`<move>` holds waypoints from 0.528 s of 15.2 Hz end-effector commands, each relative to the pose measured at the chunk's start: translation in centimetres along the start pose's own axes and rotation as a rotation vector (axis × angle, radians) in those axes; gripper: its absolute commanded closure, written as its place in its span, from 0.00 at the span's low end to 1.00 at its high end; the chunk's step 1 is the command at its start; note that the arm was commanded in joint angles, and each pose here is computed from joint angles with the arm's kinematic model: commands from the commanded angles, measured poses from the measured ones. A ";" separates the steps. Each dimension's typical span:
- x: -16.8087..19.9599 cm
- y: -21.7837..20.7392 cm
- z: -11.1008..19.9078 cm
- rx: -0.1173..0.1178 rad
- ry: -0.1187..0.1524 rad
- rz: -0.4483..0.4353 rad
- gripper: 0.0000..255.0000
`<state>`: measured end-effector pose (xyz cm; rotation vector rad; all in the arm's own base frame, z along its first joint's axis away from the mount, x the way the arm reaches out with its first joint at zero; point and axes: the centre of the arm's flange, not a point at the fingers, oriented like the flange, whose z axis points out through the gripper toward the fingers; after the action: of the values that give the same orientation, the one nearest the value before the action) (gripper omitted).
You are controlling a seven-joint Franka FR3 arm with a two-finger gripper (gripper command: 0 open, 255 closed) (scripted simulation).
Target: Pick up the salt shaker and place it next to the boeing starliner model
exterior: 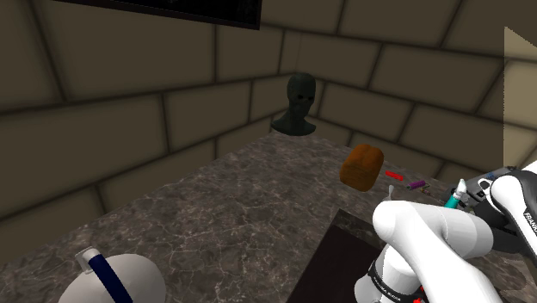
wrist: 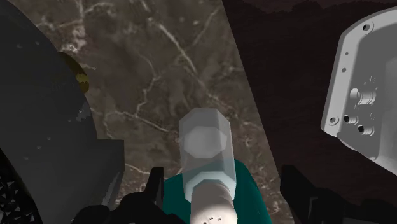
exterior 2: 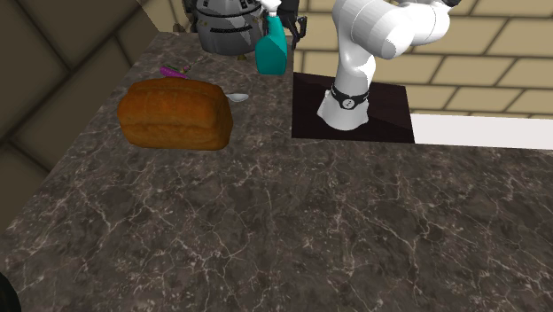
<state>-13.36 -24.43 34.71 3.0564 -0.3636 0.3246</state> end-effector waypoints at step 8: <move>-0.1 0.1 -5.1 -0.005 0.000 0.003 0.00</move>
<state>-14.35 -24.07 39.32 3.0514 -0.3689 0.3225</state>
